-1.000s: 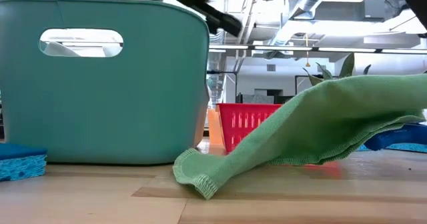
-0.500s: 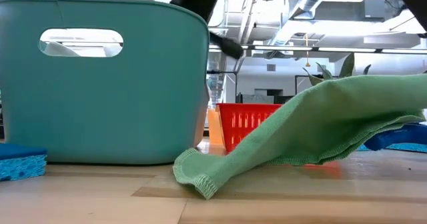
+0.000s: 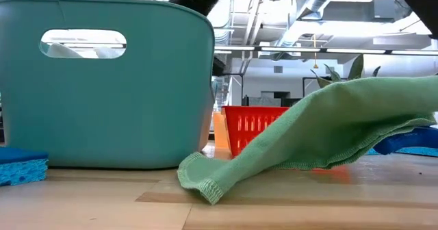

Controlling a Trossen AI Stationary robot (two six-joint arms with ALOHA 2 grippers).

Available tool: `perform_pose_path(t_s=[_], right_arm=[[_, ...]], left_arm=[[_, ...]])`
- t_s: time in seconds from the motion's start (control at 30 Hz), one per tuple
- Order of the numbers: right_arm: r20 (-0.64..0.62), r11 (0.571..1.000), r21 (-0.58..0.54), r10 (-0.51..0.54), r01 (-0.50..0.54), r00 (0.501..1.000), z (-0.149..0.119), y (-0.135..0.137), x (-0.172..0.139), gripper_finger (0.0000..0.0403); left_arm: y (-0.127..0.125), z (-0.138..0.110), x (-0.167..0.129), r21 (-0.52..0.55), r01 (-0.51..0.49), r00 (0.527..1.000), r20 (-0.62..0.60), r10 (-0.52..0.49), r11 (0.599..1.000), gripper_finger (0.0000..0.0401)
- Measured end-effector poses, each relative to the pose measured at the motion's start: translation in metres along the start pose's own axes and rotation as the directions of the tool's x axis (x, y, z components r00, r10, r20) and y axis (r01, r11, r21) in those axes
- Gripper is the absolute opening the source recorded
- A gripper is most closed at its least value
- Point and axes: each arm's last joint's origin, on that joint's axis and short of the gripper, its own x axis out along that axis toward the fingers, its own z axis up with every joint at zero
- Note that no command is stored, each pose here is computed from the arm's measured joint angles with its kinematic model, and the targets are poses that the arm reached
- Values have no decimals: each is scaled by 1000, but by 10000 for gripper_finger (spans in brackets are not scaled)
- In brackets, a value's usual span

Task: Pick & Place Kitchen Items
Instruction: Put the white towel into the green bin

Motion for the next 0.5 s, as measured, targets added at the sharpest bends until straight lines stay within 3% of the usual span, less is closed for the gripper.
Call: perform_pose_path(t_s=[0.13,0.3,0.37,0.5], right_arm=[[13,993,-30,115,-115,993,-1,12,-2,0],[126,981,-64,191,-184,973,-8,27,-18,0],[127,983,-61,179,-173,976,-7,31,-35,0],[96,998,-47,39,-35,995,-15,20,-46,0]], left_arm=[[0,0,0,0,1,1000,-1,-1,1000,131],[0,0,0,0,4,1000,-2,-4,1000,131],[0,0,0,0,3,1000,-2,-3,1000,131],[0,0,0,0,4,1000,-2,-4,1000,131]])
